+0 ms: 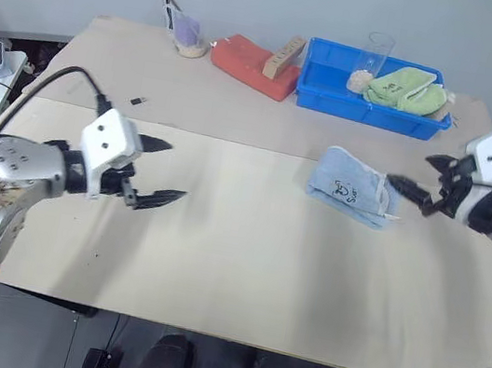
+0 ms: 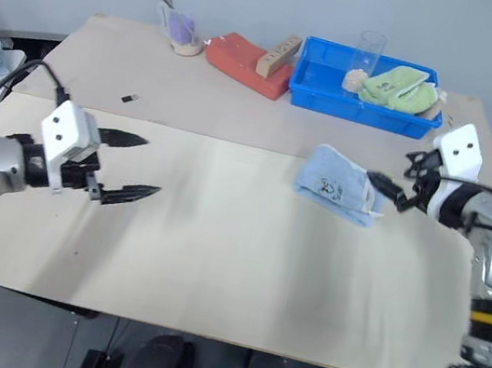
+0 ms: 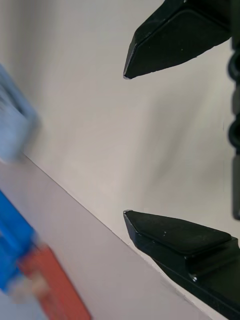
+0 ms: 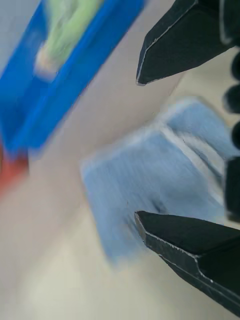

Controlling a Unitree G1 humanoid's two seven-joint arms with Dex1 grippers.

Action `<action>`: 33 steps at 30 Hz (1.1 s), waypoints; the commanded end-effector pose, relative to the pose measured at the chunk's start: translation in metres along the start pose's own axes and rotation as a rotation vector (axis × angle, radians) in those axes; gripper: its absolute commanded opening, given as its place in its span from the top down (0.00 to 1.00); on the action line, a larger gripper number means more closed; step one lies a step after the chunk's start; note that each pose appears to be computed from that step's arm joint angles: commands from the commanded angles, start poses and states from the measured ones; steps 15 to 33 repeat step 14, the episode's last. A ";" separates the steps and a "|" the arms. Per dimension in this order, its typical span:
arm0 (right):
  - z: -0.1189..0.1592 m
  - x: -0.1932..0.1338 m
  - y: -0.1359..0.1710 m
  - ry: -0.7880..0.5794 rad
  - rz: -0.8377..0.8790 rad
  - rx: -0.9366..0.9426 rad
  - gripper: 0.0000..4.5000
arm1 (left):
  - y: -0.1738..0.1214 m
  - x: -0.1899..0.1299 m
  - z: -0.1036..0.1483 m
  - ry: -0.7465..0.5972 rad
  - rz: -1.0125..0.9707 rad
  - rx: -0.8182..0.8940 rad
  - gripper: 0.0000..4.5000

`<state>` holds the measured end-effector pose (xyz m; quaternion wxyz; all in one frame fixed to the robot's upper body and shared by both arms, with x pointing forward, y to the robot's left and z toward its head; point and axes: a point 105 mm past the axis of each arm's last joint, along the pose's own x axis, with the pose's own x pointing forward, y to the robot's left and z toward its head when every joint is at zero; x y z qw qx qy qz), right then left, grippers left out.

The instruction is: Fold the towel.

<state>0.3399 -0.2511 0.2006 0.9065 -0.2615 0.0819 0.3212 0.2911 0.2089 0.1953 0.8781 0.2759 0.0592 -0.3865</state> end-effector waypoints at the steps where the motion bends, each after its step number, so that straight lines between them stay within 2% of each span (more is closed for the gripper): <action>1: 0.015 -0.017 0.017 -0.028 0.132 -0.086 0.01 | 0.010 -0.028 -0.002 0.009 0.089 0.030 0.00; 7: 0.000 -0.025 0.026 0.006 0.176 -0.047 0.01 | 0.009 -0.052 -0.019 0.026 0.129 -0.048 0.00; 33: -0.004 -0.022 0.025 0.010 0.170 -0.037 0.01 | 0.006 -0.050 -0.016 0.007 0.095 -0.087 0.00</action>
